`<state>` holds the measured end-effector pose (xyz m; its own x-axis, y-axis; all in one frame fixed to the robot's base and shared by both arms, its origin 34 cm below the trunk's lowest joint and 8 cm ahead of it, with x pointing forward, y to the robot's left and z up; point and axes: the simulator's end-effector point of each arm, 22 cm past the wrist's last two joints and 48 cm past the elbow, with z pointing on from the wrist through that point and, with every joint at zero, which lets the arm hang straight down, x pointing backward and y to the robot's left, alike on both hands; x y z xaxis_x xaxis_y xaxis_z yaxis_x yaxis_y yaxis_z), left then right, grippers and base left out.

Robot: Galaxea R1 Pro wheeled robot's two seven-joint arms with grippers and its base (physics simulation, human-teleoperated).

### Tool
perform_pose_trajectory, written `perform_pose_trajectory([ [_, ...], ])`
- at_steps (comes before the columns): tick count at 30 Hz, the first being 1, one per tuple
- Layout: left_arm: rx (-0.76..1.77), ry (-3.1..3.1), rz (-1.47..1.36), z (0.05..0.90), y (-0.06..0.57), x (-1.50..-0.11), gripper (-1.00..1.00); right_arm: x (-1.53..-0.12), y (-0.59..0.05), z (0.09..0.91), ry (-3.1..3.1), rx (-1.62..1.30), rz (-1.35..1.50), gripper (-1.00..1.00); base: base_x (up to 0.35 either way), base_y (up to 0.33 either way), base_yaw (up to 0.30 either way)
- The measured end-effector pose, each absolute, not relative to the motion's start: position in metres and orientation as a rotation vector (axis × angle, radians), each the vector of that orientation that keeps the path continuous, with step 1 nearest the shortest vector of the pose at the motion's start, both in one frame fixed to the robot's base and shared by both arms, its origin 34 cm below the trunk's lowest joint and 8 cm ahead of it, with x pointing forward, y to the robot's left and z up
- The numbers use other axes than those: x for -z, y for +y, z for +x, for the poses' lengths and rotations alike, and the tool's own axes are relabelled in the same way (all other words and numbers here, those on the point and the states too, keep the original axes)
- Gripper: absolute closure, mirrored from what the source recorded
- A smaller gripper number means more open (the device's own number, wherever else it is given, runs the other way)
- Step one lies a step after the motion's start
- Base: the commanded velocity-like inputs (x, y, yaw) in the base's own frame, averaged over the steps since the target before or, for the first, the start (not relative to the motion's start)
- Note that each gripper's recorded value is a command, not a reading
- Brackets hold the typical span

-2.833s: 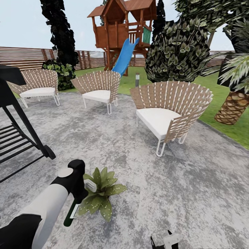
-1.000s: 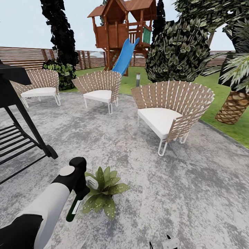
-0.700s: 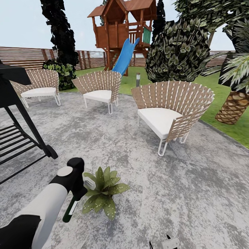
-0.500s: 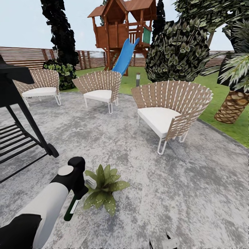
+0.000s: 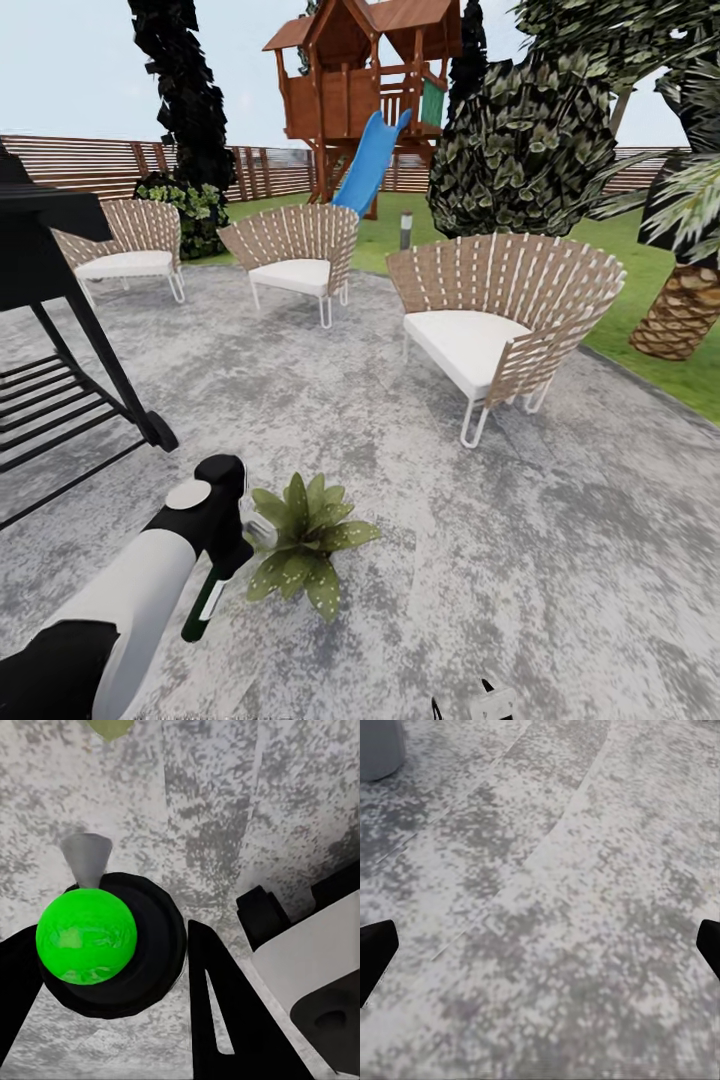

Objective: Pick up the pesticide atomizer in the garden and spray insectifuge to fully cover both potted plants in the garden.

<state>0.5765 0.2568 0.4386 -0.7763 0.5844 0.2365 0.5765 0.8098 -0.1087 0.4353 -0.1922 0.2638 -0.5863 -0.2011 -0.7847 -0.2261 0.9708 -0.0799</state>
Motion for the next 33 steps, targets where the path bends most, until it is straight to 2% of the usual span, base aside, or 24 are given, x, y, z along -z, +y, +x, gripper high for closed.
perform_pose_trajectory([
  [5, -0.053, -2.722, -0.893, 0.571, 0.255, -0.435, 1.0, -0.264, -0.192, 0.435, 2.213, -0.035, -0.298, -1.0, 0.0, 0.0, 0.168],
  [21, -0.049, -2.716, -0.879, 0.569, 0.261, -0.434, 1.0, -0.263, -0.192, 0.434, 2.215, -0.035, -0.298, -1.0, 0.0, 0.0, 0.004],
  [33, -0.087, -2.745, -0.919, 0.582, 0.229, -0.443, 1.0, -0.263, -0.192, 0.434, 2.216, -0.035, -0.298, -1.0, 0.0, 0.0, 0.0],
])
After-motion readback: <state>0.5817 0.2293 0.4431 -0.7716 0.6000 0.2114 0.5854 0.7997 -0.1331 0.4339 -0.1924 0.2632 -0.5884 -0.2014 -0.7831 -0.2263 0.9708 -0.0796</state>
